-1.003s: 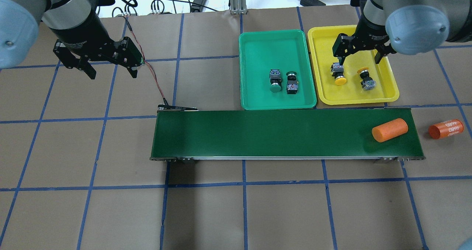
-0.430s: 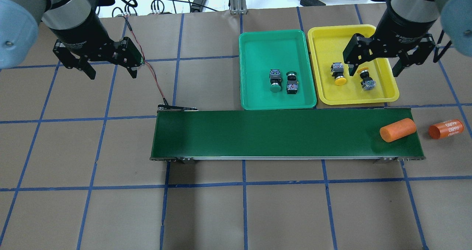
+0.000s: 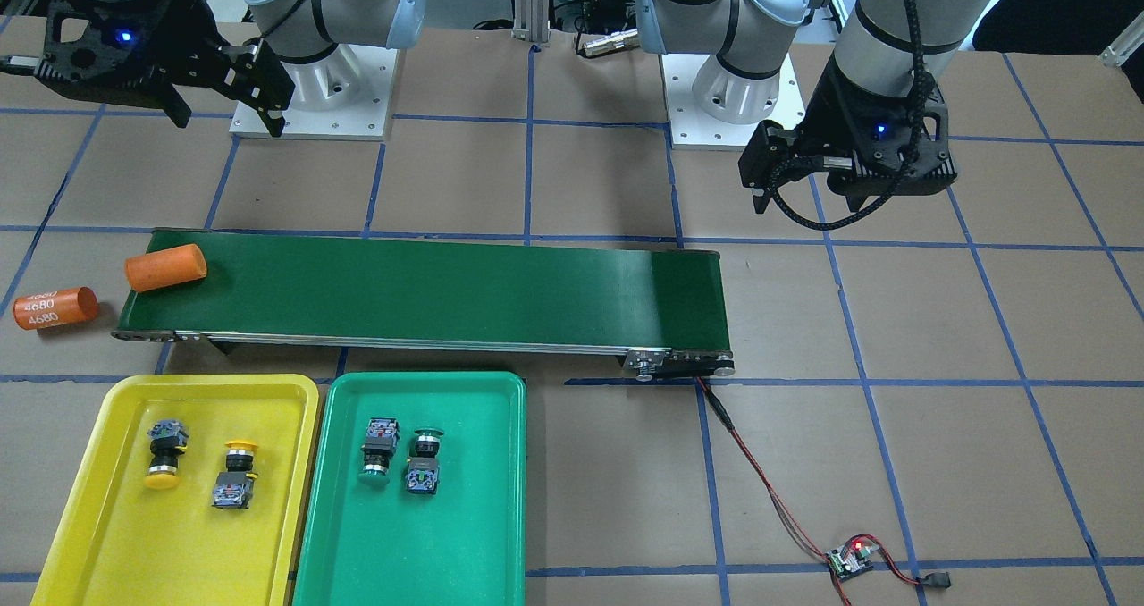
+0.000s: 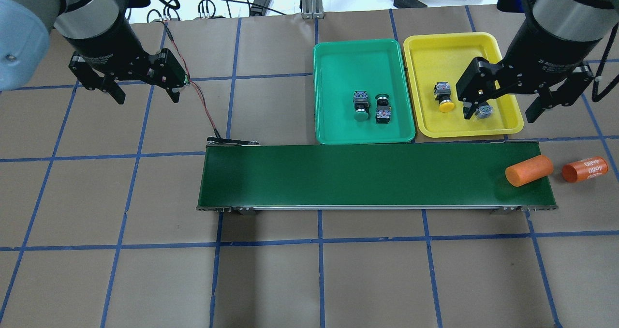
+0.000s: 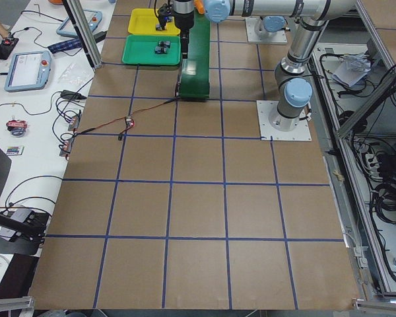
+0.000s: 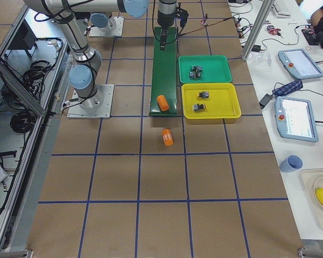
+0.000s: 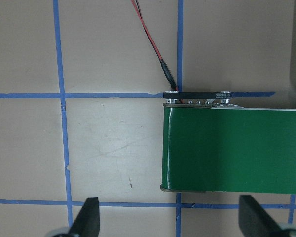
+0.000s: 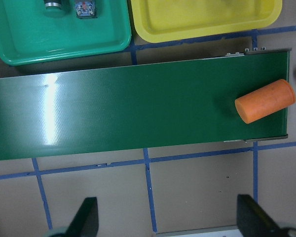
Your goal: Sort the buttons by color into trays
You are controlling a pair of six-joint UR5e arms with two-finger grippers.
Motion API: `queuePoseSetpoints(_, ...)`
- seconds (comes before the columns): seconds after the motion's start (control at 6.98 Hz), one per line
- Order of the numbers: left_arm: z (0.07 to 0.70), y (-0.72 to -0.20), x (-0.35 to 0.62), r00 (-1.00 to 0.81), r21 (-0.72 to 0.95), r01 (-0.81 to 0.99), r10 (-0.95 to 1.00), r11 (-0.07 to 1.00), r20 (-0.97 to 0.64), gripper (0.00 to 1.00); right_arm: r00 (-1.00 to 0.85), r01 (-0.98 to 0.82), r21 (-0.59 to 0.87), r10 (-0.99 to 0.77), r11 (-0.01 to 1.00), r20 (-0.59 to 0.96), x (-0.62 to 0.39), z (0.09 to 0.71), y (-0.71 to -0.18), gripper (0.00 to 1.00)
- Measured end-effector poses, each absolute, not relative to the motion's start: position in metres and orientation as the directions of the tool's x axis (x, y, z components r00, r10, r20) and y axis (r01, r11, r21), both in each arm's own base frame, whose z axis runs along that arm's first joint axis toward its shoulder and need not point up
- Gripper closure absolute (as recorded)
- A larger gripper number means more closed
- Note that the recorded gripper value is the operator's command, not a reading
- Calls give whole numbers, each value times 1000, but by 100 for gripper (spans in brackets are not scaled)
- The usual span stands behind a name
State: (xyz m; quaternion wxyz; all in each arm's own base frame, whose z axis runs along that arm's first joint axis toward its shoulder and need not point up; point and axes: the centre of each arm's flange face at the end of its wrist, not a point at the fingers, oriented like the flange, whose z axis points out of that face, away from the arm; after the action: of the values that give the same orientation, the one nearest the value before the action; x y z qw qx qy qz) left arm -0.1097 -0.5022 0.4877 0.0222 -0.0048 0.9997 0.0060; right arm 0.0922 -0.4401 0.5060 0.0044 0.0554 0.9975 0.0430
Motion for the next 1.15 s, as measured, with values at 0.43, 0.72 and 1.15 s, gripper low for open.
queuePoseSetpoints(0.43,488,-502,-110,-999,11,-10,-9,1000,-43,0,-994,111,87,112,990,-5,92,503,-439,0)
queuePoseSetpoints(0.72,488,-502,-110,-999,10,-10,-9,1000,-43,0,-993,113,104,114,988,-7,97,495,-436,0)
queuePoseSetpoints(1.15,487,-502,-110,-999,12,-9,-8,1000,-44,0,-997,71,111,72,991,-4,113,491,-434,0)
